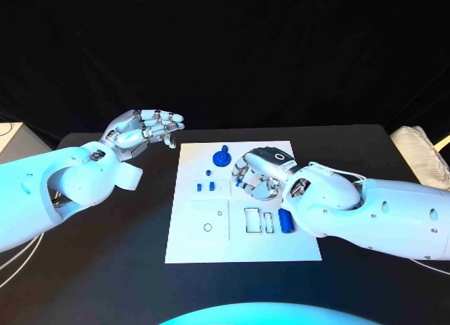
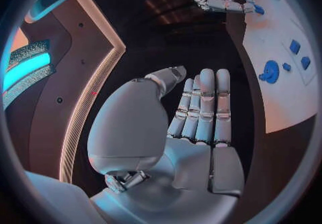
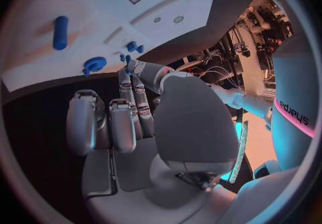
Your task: Assemble the parts on the task board
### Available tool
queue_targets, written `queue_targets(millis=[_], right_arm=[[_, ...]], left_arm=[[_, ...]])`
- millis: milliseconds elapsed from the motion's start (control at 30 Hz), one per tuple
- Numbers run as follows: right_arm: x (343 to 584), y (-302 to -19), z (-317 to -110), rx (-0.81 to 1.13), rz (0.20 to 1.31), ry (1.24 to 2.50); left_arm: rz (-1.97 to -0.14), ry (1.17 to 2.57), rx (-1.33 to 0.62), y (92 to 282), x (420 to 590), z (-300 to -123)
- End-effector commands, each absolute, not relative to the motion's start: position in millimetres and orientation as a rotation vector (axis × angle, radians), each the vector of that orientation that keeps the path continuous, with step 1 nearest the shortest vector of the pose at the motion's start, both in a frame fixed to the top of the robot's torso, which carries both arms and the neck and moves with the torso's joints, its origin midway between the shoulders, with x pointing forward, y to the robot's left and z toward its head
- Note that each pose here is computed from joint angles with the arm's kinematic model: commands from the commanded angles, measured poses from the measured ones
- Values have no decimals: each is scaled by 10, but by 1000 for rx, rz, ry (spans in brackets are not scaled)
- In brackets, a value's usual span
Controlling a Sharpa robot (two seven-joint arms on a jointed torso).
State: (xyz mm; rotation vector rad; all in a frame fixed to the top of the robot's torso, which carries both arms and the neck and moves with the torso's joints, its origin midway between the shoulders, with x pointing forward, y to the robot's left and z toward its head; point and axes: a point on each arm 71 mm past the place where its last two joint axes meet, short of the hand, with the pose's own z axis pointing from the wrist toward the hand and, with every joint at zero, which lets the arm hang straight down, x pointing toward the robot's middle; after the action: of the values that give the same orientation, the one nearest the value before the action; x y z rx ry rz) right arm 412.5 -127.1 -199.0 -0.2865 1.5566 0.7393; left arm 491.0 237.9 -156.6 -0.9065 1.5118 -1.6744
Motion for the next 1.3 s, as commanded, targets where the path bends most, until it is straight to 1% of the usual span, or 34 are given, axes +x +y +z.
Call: queue_targets(millis=[33,167,400,767,1300], right_arm=[[4049,-1149,-2075,-321,782,1556],[3997,-1033,-2198,-333,801,1583],[3991,-955,-2334,-334,790,1612],[3966,-899,-2394,-346,797,1629],[3983,-880,-2469,-360,776,1660]], left_arm=[[-1682,1471,-928,2346,4916,-1547],[-1682,1464,-935,2313,4916,-1546],[-1689,1466,-937,2278,4914,-1547],[-1704,1477,-958,2286,4917,-1557],[-1710,1485,-961,2294,4919,-1562]])
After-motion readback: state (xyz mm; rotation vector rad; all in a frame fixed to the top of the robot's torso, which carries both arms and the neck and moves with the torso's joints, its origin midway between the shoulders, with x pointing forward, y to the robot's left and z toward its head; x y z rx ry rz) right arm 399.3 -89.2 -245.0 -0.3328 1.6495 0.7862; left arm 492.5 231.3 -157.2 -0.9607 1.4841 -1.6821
